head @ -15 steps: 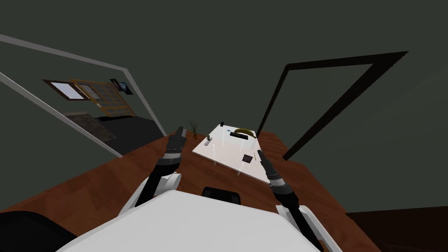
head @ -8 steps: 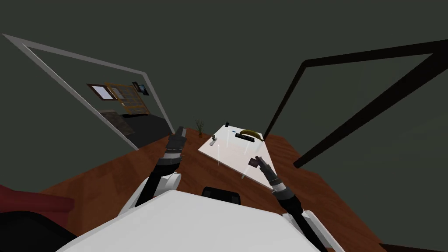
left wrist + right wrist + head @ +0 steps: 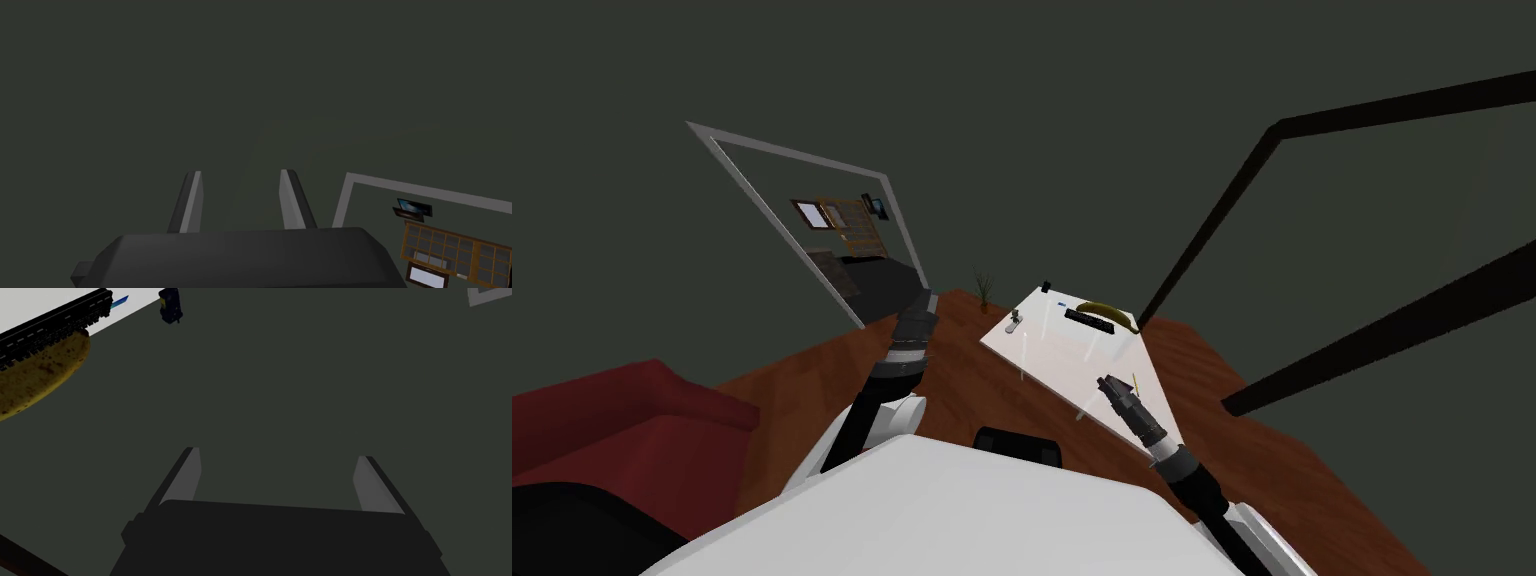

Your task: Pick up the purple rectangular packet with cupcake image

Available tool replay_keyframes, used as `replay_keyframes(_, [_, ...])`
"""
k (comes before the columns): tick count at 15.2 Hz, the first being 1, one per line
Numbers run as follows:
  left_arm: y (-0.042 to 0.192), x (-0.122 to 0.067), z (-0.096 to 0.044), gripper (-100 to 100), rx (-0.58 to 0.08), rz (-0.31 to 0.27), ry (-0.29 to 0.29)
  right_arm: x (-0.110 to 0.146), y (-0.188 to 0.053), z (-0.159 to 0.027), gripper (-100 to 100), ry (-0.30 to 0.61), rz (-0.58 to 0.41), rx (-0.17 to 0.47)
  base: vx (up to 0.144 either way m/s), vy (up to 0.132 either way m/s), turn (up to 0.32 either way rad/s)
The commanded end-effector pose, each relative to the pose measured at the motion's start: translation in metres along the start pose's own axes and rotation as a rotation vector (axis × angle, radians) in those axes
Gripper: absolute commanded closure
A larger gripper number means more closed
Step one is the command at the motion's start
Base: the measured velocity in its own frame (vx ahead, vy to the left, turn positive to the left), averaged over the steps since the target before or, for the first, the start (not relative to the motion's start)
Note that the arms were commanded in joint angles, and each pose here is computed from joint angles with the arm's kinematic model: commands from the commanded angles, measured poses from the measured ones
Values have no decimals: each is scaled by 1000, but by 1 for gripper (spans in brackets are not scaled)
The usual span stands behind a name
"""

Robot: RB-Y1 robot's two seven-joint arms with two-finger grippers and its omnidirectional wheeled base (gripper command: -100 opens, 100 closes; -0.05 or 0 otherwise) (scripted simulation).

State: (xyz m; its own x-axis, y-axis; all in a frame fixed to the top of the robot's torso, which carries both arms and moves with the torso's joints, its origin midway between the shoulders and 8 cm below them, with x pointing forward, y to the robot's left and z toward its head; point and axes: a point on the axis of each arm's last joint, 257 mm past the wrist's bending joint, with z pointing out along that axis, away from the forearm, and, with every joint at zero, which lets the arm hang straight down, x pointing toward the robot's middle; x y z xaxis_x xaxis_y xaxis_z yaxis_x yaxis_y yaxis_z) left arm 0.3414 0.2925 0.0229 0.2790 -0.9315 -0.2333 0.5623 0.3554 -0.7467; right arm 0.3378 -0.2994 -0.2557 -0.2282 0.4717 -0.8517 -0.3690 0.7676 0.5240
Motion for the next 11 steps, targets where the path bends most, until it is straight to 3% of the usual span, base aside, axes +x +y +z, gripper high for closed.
replay_keyframes(1, [0, 0, 0, 0, 0, 0, 0, 17, -19, -17, -100, 89, -72, 23, 44, 76, 291])
replay_keyframes(3, [0, 0, 0, 0, 0, 0, 0, 21, -26, -20, -100, 97, -67, 39, 38, 66, 210])
replay_keyframes(4, [0, 0, 0, 0, 0, 0, 0, 33, -40, -35, -100, 163, -119, 53, 29, 56, 219])
replay_keyframes(6, [0, 0, 0, 0, 0, 0, 0, 35, -44, -38, -100, 168, -116, 63, 26, 45, 146])
replay_keyframes(9, [0, 0, 0, 0, 0, 0, 0, 56, -76, -74, -100, 308, -212, 97, 31, 66, 301])
replay_keyframes(10, [0, 0, 0, 0, 0, 0, 0, 59, -81, -77, -100, 314, -208, 109, 44, 69, 279])
replay_keyframes(11, [0, 0, 0, 0, 0, 0, 0, 66, -95, -96, -100, 382, -255, 120, 64, 71, 300])
